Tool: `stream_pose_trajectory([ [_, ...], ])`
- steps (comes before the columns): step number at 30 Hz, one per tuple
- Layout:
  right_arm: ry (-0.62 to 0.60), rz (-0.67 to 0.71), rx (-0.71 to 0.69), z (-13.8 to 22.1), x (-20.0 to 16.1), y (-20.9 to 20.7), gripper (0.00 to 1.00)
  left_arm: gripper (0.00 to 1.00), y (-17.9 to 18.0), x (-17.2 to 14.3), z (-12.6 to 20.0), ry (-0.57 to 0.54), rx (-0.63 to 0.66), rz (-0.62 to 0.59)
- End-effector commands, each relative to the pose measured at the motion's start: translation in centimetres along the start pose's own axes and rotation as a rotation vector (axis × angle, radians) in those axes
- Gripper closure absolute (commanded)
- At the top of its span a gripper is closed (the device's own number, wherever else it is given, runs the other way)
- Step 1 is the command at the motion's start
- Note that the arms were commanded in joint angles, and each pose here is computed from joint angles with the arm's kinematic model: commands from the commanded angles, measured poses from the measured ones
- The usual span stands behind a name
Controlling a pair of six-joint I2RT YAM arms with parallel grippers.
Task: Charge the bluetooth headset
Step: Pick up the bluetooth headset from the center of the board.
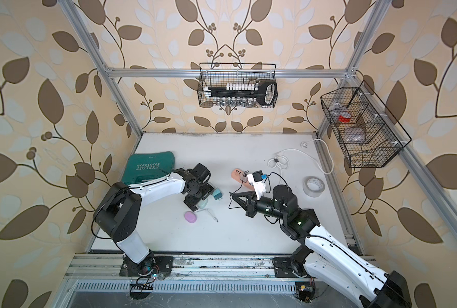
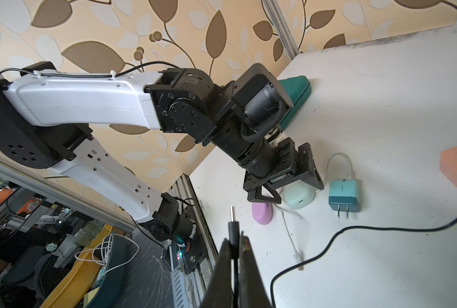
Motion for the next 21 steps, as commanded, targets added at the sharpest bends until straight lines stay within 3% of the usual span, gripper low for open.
stream_pose_trajectory([
  [1,-0.015,0.017,0.013,0.6,0.0,0.3,0.94,0.09,0.5,0.1,-0.3,-0.033,0.058,0.056],
  [21,-0.022,0.037,0.022,1.0,0.4,0.7,0.94,0.15,0.3,-0.1,-1.7,-0.06,0.072,0.115],
])
Point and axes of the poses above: each gripper's point midway between its finger pads, its own z axis back along the fingers, its own y axis along the line the jaws close on, x = y × z, the point moved 7 cm from there along z, back along the fingers, and after that the axes turned 7 degrees about z, right-handed, at the moved point
